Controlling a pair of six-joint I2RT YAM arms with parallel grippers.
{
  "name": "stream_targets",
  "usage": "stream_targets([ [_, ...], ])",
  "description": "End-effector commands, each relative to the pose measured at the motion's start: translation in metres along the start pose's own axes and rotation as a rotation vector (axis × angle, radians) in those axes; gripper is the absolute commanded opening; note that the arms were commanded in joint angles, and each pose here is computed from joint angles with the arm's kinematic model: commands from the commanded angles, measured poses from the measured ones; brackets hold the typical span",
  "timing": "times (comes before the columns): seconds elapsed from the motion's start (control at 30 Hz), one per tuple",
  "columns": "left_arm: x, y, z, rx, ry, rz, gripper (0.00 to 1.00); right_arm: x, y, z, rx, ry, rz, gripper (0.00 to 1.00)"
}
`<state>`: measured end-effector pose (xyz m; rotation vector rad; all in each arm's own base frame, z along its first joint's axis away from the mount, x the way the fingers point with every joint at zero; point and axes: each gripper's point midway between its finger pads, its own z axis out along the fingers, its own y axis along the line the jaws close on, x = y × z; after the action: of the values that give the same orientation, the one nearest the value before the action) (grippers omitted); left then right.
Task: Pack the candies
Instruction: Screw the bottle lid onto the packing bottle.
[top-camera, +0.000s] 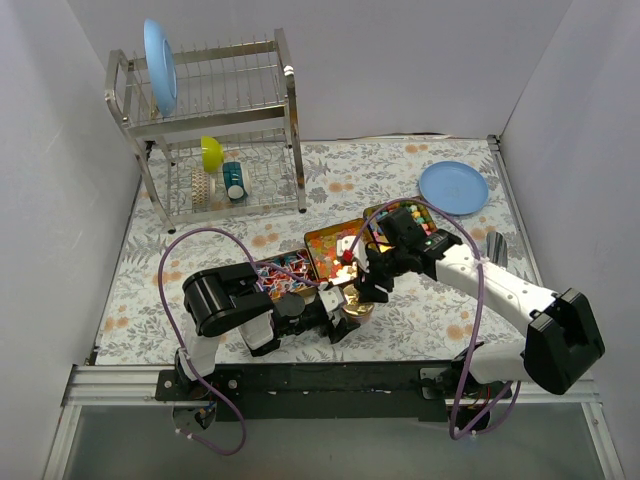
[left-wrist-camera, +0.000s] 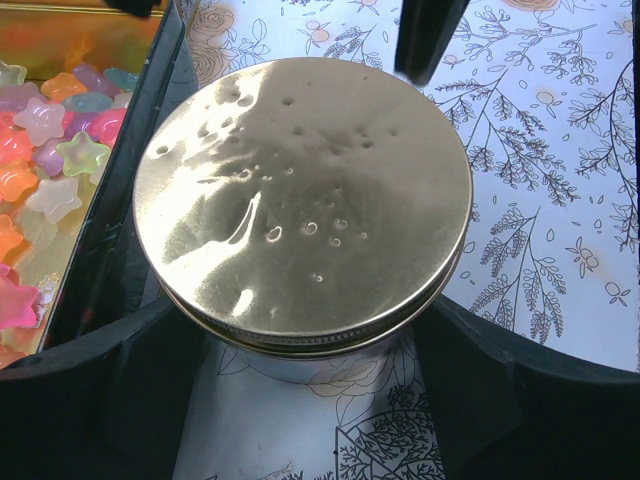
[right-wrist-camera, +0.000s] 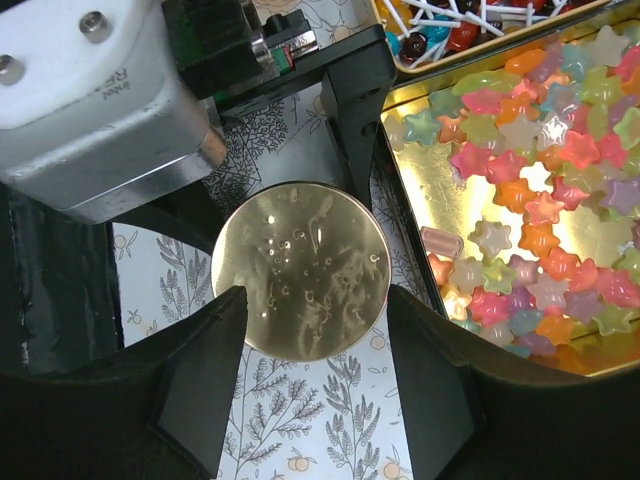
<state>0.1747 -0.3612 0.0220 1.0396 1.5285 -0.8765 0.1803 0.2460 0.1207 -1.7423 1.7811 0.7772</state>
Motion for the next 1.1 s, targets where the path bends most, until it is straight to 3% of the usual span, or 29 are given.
stream_targets([
  [0.0,0.054,-0.003,-0.015,0.0,0.191,-0.035,0.0,-0.005,0.004,0.01,-0.042,-0.035,-0.084,0.65],
  [0.17,0.053,-0.001,-0.014,-0.01,0.185,-0.038,0.0,0.02,0.014,0.031,-0.047,0.06,-0.13,0.65],
  [0.33,0.055,-0.002,-0.014,-0.007,0.189,-0.042,0.0,0.047,0.02,0.041,-0.086,0.153,-0.072,0.61],
  [0.47,0.055,-0.003,-0.015,-0.001,0.194,-0.04,0.0,0.034,0.012,0.029,-0.045,0.125,-0.087,0.61],
  [0.57,0.055,-0.005,-0.015,0.007,0.194,-0.041,0.0,0.005,0.007,0.002,-0.007,0.021,-0.168,0.71],
  [0.6,0.055,-0.005,-0.015,0.009,0.194,-0.038,0.0,-0.005,0.003,-0.006,0.017,0.002,-0.194,0.79],
  [0.7,0.055,-0.006,-0.014,0.018,0.193,-0.04,0.0,-0.02,0.006,-0.024,0.023,-0.022,-0.289,0.82],
  [0.87,0.056,-0.007,-0.013,0.023,0.195,-0.039,0.0,-0.028,0.004,-0.015,-0.02,-0.041,-0.279,0.76],
  [1.07,0.053,-0.005,-0.015,0.011,0.189,-0.033,0.0,-0.005,0.008,0.015,-0.102,-0.024,-0.199,0.56],
])
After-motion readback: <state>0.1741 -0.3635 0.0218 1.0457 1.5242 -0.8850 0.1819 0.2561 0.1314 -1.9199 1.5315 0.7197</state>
